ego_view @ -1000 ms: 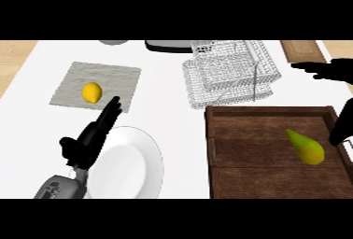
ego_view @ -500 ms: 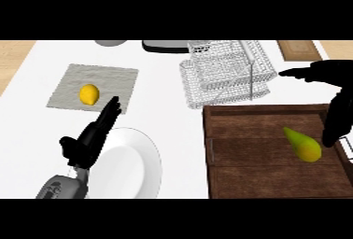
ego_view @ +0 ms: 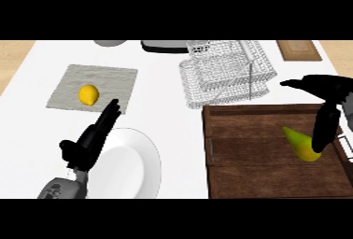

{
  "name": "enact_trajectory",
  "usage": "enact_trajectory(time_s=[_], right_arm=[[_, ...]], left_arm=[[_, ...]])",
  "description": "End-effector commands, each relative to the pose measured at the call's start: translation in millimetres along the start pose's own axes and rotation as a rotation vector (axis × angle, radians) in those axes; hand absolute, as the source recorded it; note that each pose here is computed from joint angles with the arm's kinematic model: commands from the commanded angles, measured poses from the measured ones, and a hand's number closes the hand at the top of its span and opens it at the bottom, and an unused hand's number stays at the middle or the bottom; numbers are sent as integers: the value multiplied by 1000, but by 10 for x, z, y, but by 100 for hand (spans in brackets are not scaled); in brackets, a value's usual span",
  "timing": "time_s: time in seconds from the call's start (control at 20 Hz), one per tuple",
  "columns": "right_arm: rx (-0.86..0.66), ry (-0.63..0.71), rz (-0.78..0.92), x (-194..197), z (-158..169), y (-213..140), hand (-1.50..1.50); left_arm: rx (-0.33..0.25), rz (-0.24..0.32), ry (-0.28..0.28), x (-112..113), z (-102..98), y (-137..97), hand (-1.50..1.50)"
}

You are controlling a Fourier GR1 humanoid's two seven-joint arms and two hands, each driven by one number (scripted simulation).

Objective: Pick the pear from the tray and place it in the tiered basket

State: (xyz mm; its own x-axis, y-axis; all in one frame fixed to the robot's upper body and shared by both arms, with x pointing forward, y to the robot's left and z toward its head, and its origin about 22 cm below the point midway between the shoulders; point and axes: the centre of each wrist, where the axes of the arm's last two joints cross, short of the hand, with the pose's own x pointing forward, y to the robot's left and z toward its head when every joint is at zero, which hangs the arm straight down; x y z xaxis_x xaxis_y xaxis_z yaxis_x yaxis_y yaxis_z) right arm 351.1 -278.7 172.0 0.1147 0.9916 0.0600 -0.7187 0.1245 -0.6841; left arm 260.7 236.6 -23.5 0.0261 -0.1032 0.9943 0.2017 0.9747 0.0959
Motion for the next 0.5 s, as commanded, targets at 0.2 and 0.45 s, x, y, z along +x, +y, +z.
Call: enact_trajectory(time_s=[0.2, 0.45], right_arm=[[56, 34, -35, -59, -306, 407, -150], [38, 72, -25, -356, -272, 411, -150]], left_arm=[[10, -1, 2, 126, -90, 61, 0], [5, 3, 3, 44, -32, 113, 0]])
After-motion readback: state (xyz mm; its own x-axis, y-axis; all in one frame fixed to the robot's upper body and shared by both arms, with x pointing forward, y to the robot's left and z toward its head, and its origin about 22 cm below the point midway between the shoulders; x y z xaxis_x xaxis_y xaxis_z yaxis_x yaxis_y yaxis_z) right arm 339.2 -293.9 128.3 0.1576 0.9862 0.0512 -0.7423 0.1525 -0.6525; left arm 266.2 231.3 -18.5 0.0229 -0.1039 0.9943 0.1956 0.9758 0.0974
